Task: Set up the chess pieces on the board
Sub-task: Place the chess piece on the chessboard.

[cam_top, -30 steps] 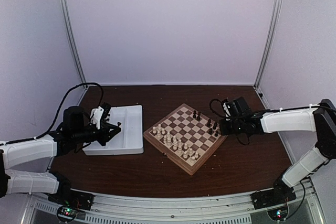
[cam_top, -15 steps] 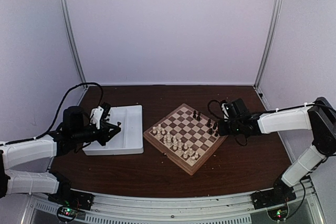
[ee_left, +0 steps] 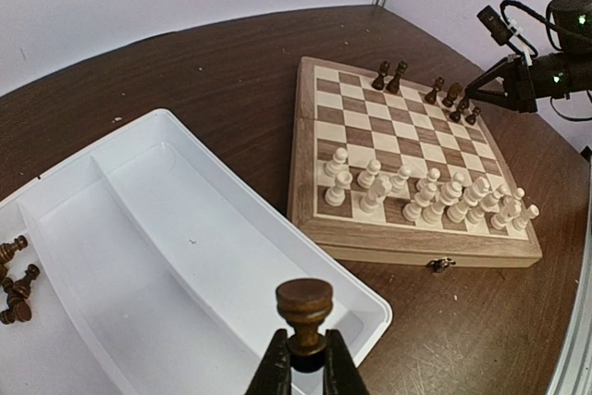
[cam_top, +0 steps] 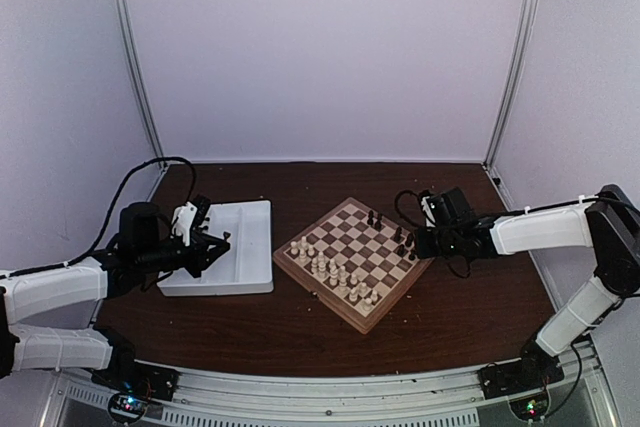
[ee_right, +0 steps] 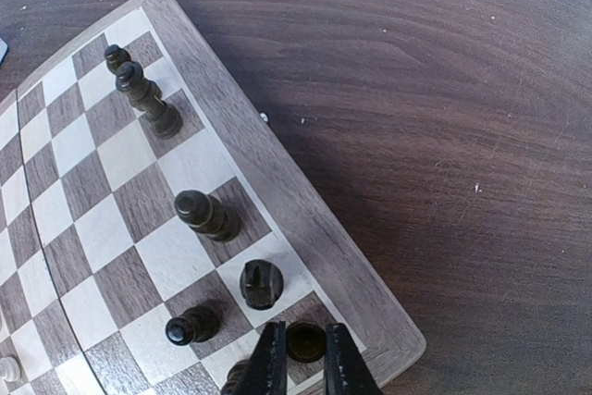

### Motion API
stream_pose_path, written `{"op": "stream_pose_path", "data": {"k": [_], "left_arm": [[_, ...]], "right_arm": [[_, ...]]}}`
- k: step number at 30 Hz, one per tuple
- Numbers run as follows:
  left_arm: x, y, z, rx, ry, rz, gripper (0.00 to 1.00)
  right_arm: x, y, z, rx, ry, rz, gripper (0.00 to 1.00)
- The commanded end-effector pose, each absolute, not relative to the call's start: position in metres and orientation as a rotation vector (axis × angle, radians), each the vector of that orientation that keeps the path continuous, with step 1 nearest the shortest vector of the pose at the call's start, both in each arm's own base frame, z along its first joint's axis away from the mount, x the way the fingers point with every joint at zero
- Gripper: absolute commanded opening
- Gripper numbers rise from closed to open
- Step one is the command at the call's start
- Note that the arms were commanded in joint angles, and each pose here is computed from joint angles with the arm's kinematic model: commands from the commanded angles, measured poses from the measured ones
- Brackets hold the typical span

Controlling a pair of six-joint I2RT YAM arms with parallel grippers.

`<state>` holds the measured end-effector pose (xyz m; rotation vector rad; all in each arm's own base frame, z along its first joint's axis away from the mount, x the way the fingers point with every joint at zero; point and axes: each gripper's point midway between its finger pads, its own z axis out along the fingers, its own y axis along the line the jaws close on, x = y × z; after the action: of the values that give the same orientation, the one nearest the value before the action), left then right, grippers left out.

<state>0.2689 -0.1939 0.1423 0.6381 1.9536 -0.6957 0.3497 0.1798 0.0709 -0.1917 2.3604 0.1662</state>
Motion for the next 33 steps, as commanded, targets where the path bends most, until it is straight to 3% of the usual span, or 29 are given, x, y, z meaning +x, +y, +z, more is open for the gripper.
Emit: {"op": "stream_pose_path", "data": {"k": [1,10,14,19,33], "left_arm": [[0.270,-0.196,0.151,0.652,1.900,-0.686,0.00],[0.270,-0.196,0.151,0.653,1.902,-0.687,0.00],[0.271,-0.196,0.151,0.652,1.901,-0.686,0.00],[0.270,-0.196,0.150,0.653,1.903,-0.687,0.00],[0.271,-0.197,0.150,0.656,1.908,-0.695,0.00]], "right_arm": [[0.347,0.173,0.061,-0.197,2.376,0.130,0.13],[0.346,0.171,0.060,-0.196,2.377,0.125,0.15],[0.346,0.172,0.059,-0.195,2.377,0.129,0.25],[0.346,0.171,0.067,-0.194,2.365,0.131,0.29],[0.334,0.173,0.138,-0.181,2.243,0.261,0.35]]}}
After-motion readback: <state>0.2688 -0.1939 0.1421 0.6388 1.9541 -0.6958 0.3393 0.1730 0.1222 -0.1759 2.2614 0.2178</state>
